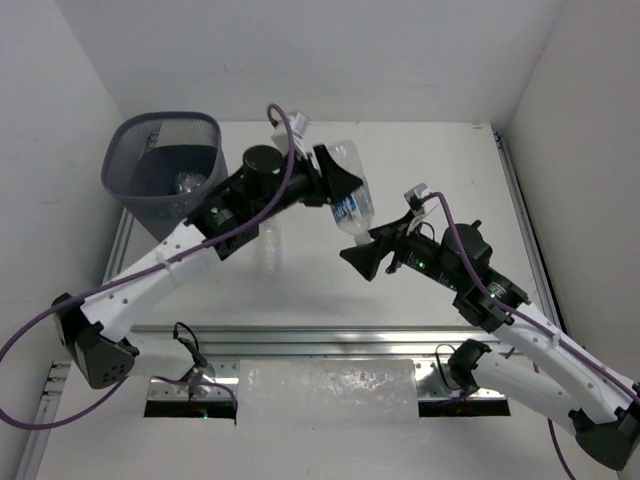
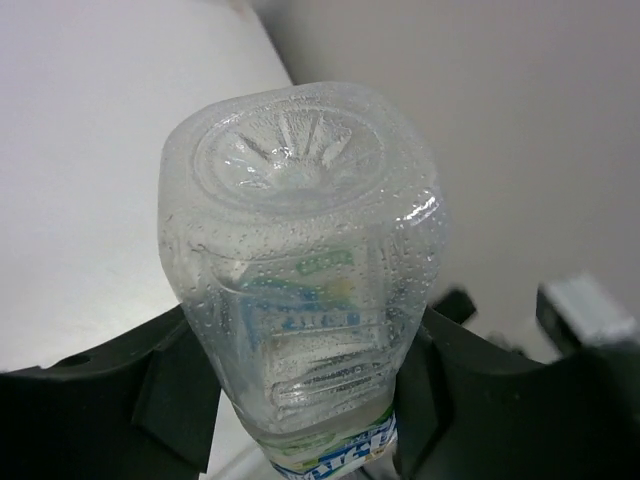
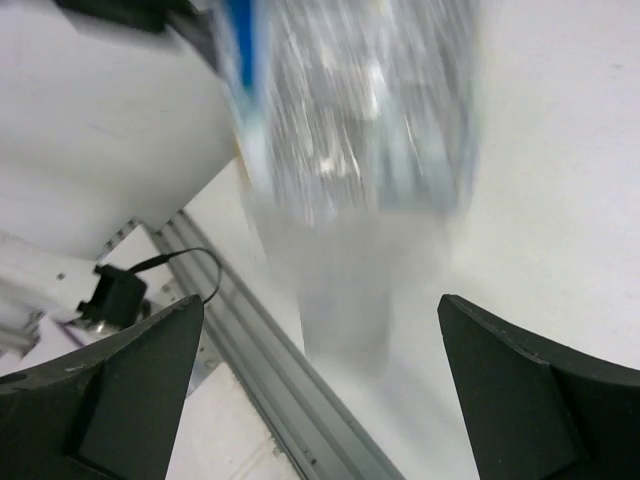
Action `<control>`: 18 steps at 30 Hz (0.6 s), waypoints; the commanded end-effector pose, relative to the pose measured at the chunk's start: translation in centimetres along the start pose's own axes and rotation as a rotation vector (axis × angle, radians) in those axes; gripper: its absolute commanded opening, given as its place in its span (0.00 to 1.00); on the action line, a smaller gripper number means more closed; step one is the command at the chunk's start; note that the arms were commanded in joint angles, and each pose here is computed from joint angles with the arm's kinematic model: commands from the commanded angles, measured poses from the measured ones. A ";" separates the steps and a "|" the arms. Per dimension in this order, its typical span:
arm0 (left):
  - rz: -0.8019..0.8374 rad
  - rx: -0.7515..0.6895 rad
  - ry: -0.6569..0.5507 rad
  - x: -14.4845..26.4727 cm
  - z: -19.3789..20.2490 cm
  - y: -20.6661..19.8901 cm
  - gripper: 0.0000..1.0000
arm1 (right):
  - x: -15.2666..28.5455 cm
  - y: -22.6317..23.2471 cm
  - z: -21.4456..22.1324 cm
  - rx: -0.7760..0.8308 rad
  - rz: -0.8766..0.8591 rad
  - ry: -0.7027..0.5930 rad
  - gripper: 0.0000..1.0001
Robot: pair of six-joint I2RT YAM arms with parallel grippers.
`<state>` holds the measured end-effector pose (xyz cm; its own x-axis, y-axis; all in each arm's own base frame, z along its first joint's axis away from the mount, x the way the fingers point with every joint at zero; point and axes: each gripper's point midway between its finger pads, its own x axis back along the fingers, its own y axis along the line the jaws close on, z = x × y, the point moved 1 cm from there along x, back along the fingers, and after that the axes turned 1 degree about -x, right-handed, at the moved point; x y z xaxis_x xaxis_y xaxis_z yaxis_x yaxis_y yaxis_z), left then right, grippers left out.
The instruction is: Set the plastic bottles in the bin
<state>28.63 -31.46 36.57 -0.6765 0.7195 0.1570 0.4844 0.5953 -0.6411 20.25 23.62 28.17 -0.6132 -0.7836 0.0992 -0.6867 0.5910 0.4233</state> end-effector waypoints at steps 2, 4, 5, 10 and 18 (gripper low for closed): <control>-0.541 -0.096 -0.360 8.3 -12.3 5.4 0.00 | 0.2 -3.0 1.9 -0.047 0.165 0.037 0.99; -0.767 -0.078 -0.517 14.8 -18.7 9.9 0.00 | -0.6 -3.7 3.5 -0.069 0.176 0.077 0.99; -0.808 -0.081 -0.505 15.2 -18.3 10.6 0.00 | -0.9 -3.9 3.8 -0.070 0.180 0.086 0.99; -1.152 -0.071 -0.645 23.7 -23.1 17.5 0.21 | -4.9 -3.5 6.7 -0.108 0.075 0.195 0.99; -1.354 0.024 -0.618 26.0 -23.5 26.2 1.00 | -15.9 -3.6 9.0 -0.104 0.250 0.409 0.99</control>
<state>36.69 10.31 42.68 -0.7394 -0.6181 0.2667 -0.6730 0.6690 -0.3155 26.47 32.70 13.66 -0.4585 -0.6800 0.5721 -0.5070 0.7289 0.4600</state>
